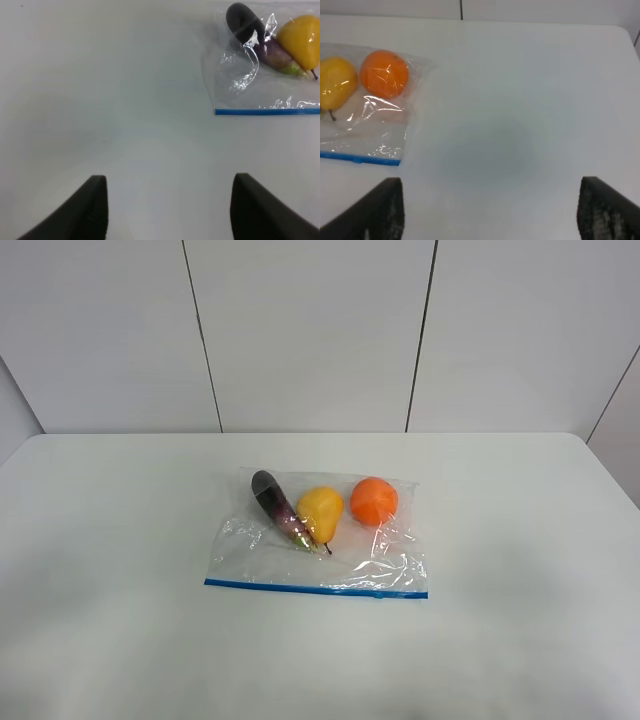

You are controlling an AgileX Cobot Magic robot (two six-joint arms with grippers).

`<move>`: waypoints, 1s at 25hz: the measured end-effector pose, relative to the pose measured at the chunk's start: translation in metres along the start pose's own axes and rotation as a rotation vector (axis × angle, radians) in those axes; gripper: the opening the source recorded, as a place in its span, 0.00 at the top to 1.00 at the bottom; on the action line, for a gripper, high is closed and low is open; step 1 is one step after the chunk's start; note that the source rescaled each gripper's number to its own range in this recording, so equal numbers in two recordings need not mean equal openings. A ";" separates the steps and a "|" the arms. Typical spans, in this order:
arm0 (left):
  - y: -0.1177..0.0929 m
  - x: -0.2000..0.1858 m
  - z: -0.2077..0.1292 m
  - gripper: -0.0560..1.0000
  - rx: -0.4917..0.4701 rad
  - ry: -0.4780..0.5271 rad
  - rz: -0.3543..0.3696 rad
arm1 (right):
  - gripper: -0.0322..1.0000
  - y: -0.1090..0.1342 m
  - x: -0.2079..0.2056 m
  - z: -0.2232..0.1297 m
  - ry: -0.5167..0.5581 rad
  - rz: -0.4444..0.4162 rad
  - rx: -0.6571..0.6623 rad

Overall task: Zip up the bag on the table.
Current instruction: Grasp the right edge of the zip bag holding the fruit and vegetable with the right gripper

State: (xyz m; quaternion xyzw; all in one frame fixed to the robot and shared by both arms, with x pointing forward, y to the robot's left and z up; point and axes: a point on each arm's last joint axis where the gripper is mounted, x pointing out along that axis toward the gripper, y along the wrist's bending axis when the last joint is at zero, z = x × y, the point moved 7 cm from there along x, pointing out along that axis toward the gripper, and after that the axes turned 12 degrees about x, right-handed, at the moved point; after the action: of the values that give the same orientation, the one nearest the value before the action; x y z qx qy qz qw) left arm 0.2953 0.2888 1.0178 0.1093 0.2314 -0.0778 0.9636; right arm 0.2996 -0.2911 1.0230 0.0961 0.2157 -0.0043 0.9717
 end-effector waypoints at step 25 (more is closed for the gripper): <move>0.000 0.000 0.000 0.23 0.000 0.000 0.000 | 0.00 0.000 0.000 0.000 0.000 0.002 0.001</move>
State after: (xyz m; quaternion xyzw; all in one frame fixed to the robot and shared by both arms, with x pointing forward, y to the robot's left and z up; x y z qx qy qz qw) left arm 0.2953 0.2888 1.0178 0.1093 0.2314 -0.0778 0.9636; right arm 0.2996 -0.2907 1.0230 0.0971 0.2158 -0.0033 0.9716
